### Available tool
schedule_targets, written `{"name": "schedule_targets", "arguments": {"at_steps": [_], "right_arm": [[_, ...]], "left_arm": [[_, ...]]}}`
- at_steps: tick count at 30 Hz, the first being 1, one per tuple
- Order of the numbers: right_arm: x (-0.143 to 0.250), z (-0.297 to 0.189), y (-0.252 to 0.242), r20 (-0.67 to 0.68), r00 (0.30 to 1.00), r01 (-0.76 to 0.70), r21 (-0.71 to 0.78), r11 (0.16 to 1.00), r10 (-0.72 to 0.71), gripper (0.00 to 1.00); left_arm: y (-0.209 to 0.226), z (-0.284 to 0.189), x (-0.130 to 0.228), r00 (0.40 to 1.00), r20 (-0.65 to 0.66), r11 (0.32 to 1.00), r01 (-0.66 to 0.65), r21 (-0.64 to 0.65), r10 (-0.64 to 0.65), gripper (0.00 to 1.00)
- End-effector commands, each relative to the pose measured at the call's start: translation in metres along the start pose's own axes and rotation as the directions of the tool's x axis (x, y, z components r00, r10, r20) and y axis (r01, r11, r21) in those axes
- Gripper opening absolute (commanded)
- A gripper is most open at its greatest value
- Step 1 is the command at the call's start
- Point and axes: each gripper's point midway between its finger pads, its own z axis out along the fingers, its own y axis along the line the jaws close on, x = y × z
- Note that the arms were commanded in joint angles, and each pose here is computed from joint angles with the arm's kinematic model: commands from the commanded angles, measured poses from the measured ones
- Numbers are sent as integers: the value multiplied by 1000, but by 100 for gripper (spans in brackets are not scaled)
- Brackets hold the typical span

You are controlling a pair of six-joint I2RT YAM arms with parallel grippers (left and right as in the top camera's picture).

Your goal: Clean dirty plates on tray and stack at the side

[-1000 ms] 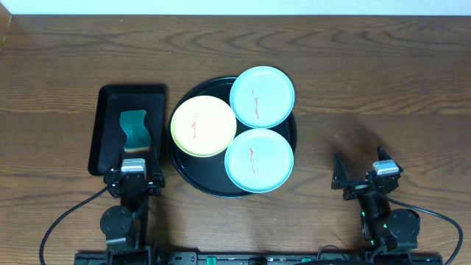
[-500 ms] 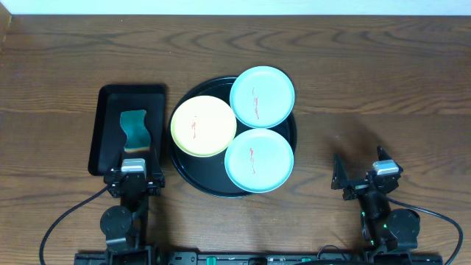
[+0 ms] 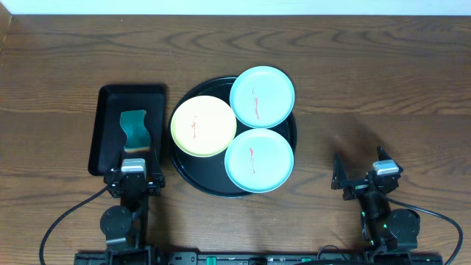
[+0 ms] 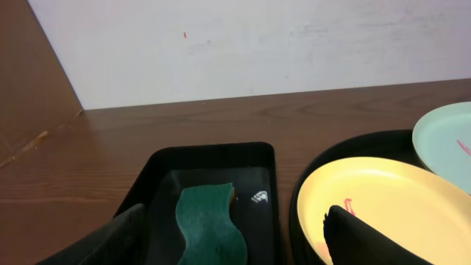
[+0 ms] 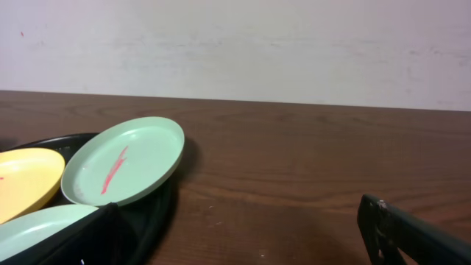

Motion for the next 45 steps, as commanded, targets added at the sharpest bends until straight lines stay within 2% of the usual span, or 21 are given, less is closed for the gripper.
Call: {"name": "schedule_targets", "arguments": {"at_steps": [1, 35, 45], "right_arm": [[1, 0, 0, -1, 1000, -7, 1, 1000, 7, 99], [1, 0, 0, -1, 1000, -7, 1, 1000, 7, 99], [2, -1, -12, -6, 1000, 23, 70, 997, -22, 99]], "left_arm": [[-3, 0, 14, 999, -46, 1000, -13, 11, 14, 76], [-3, 0, 14, 999, -47, 1000, -14, 11, 14, 76], [-3, 0, 14, 999, -46, 1000, -14, 11, 14, 76]]}}
